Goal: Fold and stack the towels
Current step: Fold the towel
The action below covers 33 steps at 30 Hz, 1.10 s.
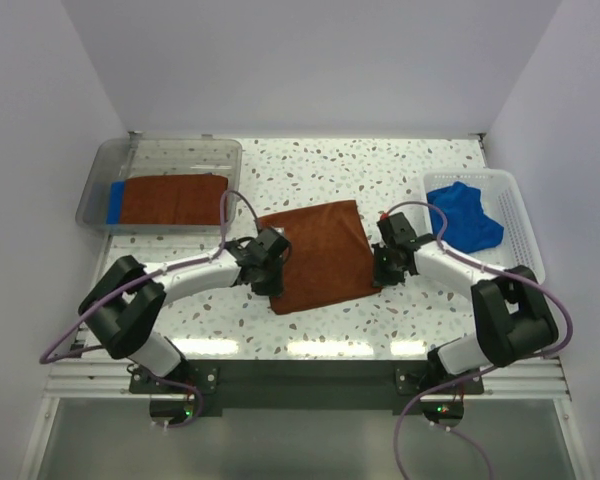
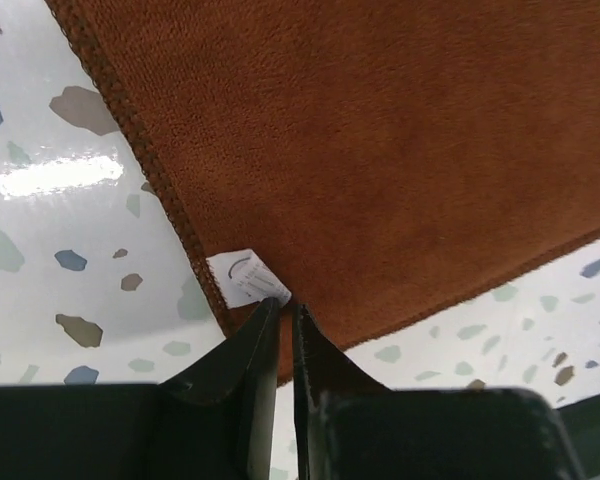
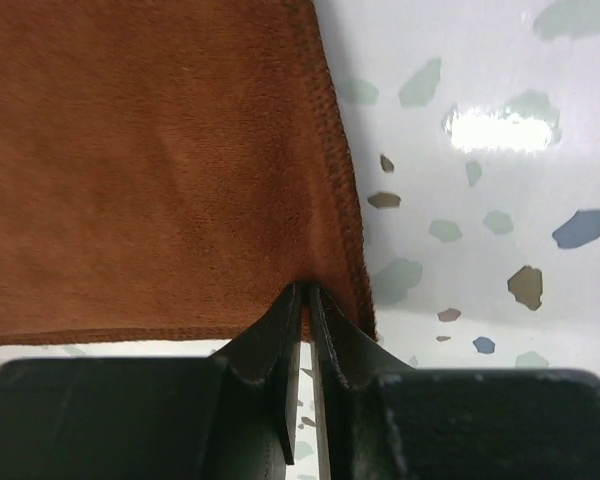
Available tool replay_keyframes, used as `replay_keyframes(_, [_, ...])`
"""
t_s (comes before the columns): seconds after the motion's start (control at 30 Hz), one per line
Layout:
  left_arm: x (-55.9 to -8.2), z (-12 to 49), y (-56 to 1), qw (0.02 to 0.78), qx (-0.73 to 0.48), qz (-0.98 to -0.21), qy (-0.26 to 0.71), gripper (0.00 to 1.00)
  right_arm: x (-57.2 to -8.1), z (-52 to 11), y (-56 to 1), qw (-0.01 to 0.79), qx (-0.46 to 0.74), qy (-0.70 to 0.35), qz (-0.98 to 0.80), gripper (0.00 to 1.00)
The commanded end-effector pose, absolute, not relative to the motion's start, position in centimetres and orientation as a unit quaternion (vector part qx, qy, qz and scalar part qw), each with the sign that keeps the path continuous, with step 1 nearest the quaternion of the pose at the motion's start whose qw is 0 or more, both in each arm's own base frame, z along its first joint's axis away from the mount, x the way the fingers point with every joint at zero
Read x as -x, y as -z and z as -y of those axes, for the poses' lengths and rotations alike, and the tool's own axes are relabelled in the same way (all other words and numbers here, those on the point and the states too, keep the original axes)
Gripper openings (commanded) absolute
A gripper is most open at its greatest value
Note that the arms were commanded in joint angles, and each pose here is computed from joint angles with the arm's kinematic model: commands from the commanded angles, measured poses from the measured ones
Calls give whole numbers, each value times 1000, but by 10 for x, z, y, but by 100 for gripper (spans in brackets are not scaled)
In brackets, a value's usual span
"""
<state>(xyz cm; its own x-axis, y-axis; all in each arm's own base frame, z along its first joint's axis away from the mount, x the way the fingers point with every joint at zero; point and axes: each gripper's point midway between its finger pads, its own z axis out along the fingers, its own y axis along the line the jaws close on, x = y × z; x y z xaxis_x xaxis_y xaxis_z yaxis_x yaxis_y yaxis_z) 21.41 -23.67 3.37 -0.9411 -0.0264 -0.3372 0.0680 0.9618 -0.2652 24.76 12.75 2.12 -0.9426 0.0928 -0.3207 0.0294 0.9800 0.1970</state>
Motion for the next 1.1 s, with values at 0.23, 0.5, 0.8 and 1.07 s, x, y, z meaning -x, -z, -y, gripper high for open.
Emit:
replay_keyframes(0.23, [-145,201,14,84,2,-987,139,11,-174,-110,-6,85,-84,-85,-989,16])
replay_keyframes(0.5, [-152,213,-44,149,-23,-968,201,43,-184,-123,-59,160,-74,-152,-973,24])
replay_keyframes(0.8, [-275,193,-122,289,-78,-941,159,61,-306,-134,-124,287,37,-132,-948,39])
replay_keyframes(1.07, [-364,197,-112,325,-112,-933,110,40,-383,-154,-112,311,88,-159,-933,29])
